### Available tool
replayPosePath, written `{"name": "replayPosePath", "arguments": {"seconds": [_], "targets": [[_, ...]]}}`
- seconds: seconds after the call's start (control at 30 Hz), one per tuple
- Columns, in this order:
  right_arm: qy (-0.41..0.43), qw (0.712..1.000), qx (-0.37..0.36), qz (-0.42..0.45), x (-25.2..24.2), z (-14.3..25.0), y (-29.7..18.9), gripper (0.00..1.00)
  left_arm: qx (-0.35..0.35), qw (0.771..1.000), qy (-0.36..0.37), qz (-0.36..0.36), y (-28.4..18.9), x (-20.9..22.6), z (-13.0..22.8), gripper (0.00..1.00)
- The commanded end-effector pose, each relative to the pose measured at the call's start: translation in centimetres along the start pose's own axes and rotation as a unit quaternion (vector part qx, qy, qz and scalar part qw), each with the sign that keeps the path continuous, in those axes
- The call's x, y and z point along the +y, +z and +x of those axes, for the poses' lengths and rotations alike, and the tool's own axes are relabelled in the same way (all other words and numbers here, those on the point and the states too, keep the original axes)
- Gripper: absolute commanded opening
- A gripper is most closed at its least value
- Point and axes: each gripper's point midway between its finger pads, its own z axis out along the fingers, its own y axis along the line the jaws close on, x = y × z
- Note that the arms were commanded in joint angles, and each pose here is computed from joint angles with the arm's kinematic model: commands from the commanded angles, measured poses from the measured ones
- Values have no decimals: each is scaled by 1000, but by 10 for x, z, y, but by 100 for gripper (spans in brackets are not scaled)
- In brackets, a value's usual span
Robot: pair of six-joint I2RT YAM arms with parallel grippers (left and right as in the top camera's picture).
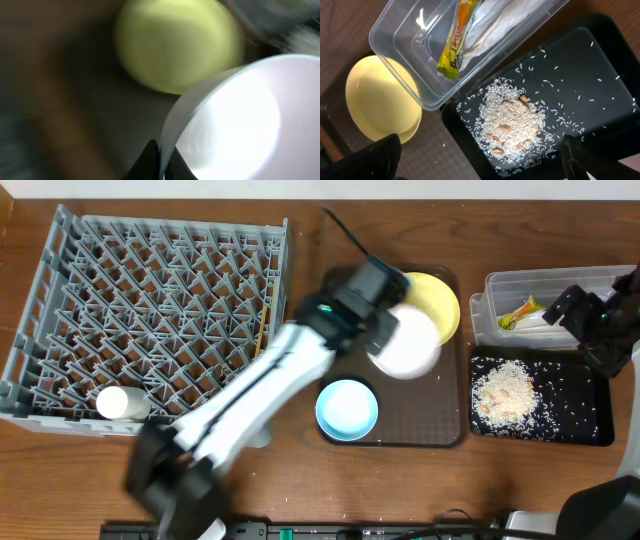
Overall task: Sort waste into correct bins and load items into the dishwasher
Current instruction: 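Carry the pink bowl to the rack and stand it upright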
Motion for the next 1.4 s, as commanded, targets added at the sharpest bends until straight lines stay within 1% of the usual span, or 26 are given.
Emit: {"name": "replayPosePath", "arguments": {"seconds": [0.0, 0.07, 0.17, 0.33, 0.53, 0.57, 0.67, 0.73, 0.8, 0.83, 0.97, 1.2, 1.3, 1.37], "targets": [[1, 1000, -7, -4, 2, -2, -5, 99, -13, 969, 2, -246, -52, 102, -3, 8], [1, 1000, -7, -4, 2, -2, -5, 99, 5, 940, -1, -340, -75, 141, 7, 7], [1, 1000, -7, -4, 2, -2, -5, 99, 50, 908, 1, -416, -95, 179, 26, 7], [1, 1000, -7, -4, 2, -2, -5, 99, 98, 883, -17, -459, -103, 216, 51, 7], [1, 1000, -7, -4, 2, -2, -5, 99, 133, 820, -25, -557, -118, 261, 65, 7], [1, 1000, -7, -4, 2, -2, -5, 99, 137, 813, -26, -565, -116, 266, 67, 7], [1, 1000, -7, -4, 2, -2, -5, 99, 157, 806, -20, -571, -101, 271, 73, 7], [1, 1000, -7, -4, 2, -2, -5, 99, 155, 790, -19, -593, -94, 277, 71, 7], [1, 1000, -7, -4, 2, -2, -5, 99, 143, 762, -18, -631, -93, 284, 65, 7], [1, 1000, -7, -4, 2, -2, -5, 99, 135, 754, -21, -643, -92, 286, 62, 7], [1, 1000, -7, -4, 2, -2, -5, 99, 112, 754, -29, -647, -75, 290, 52, 7], [1, 1000, -7, -4, 2, -2, -5, 99, 57, 753, -59, -653, -73, 293, 34, 7], [1, 1000, -7, -4, 2, -2, -5, 99, 51, 766, -61, -638, -65, 293, 32, 8], [1, 1000, -7, -4, 2, -2, -5, 99, 54, 769, -59, -634, -60, 293, 33, 7]]}}
